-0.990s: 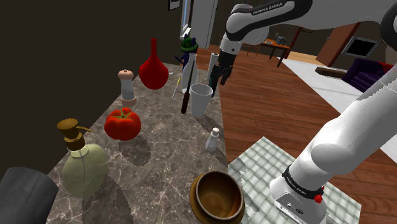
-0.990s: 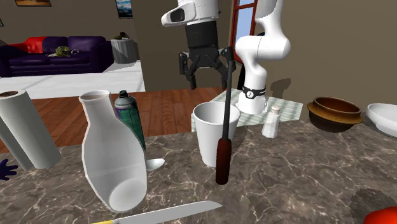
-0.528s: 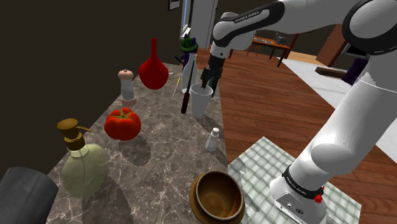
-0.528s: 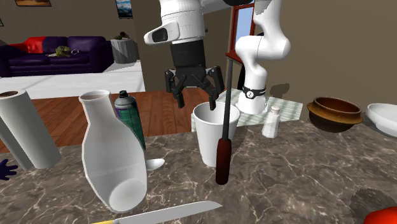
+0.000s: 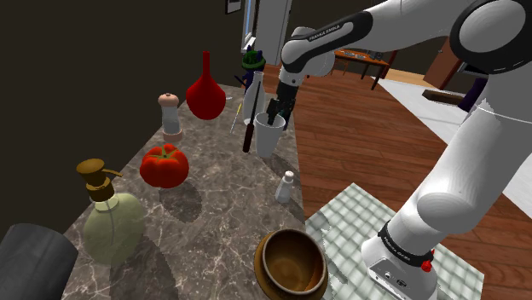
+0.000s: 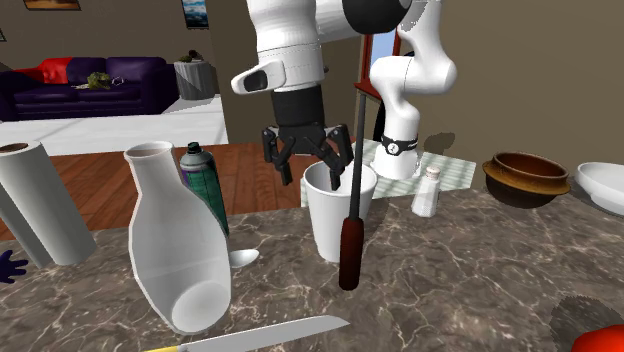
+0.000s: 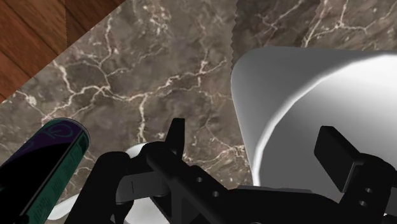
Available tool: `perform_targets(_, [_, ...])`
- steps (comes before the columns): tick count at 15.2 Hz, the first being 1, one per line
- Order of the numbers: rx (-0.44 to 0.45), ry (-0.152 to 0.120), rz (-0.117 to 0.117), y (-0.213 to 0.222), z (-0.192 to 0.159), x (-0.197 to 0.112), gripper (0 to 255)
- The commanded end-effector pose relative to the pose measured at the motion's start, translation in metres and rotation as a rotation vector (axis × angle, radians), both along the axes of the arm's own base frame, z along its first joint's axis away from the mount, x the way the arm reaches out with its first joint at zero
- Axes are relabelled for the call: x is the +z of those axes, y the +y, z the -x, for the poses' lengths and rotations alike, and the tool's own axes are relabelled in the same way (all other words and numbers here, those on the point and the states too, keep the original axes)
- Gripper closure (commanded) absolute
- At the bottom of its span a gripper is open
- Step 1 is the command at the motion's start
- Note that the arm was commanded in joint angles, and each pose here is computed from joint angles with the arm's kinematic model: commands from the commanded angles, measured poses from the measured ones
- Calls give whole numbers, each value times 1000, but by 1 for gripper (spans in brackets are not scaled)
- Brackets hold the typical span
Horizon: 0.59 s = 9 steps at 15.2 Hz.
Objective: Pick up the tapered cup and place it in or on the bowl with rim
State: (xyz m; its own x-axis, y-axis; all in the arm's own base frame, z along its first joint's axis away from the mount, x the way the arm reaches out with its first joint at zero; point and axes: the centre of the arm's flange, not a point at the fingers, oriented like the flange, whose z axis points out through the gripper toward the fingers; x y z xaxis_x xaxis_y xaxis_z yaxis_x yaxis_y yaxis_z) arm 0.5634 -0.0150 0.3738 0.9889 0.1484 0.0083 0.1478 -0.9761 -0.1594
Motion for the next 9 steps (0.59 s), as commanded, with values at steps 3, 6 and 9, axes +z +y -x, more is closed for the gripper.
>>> perform_targets(3, [0, 0, 0, 0, 0, 0, 0])
perform_targets(6, [0, 0, 0, 0, 0, 0, 255])
perform_targets(9, [0, 0, 0, 0, 0, 0, 255])
